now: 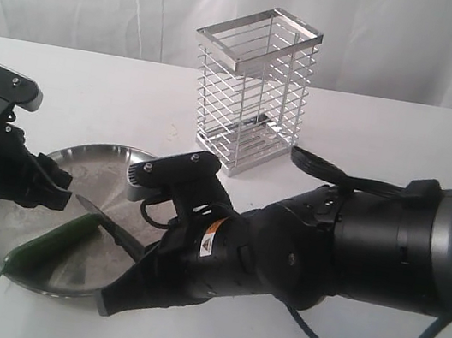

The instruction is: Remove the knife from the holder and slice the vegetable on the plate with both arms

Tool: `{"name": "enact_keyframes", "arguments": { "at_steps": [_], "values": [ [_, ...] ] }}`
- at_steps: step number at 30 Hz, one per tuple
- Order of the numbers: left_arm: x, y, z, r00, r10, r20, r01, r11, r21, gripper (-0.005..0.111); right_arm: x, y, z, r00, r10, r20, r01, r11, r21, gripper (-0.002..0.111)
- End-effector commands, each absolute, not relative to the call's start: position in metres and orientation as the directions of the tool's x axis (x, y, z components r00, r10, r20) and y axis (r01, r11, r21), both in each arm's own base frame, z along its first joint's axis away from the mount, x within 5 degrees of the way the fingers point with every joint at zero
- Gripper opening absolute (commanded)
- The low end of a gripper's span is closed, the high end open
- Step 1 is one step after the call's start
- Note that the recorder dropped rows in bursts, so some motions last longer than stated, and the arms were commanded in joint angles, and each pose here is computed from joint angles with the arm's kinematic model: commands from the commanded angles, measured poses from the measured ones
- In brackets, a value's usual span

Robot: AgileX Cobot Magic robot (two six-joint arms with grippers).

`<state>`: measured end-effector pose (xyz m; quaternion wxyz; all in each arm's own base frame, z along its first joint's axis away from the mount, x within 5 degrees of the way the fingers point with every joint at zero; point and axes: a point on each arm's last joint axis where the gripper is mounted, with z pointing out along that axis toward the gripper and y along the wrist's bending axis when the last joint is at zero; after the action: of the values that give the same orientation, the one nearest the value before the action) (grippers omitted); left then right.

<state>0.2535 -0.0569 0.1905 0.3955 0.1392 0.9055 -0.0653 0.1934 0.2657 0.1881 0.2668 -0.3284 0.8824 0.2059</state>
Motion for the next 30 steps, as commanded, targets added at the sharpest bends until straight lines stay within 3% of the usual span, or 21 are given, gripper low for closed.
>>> {"name": "enact_keyframes", "arguments": {
  "at_steps": [1,19,21,28,30],
  "values": [
    [0.252,-0.062,0.194,-0.64,0.182,-0.746,0.328,0.943,-0.052,0.056,0.195,0.267,0.192,-0.632,-0.448,-0.633,-0.688,0.7,0.191,0.0],
    [0.251,-0.065,0.195,-0.638,0.176,-0.749,0.35,0.933,-0.079,0.056,0.196,0.269,0.176,-0.667,-0.465,-0.582,-0.671,0.714,0.199,0.0],
    [0.252,-0.067,0.197,-0.635,0.167,-0.755,0.354,0.931,-0.093,0.051,0.196,0.269,0.176,-0.667,-0.465,-0.582,-0.671,0.714,0.199,0.0],
    [0.262,-0.076,0.215,-0.587,0.141,-0.797,0.409,0.901,-0.143,0.002,0.196,0.269,0.176,-0.671,-0.463,-0.579,-0.669,0.716,0.202,0.0],
    [0.265,-0.079,0.217,-0.577,0.153,-0.802,0.437,0.888,-0.144,0.0,0.196,0.269,0.176,-0.671,-0.463,-0.579,-0.669,0.716,0.202,0.0]
  ]
}}
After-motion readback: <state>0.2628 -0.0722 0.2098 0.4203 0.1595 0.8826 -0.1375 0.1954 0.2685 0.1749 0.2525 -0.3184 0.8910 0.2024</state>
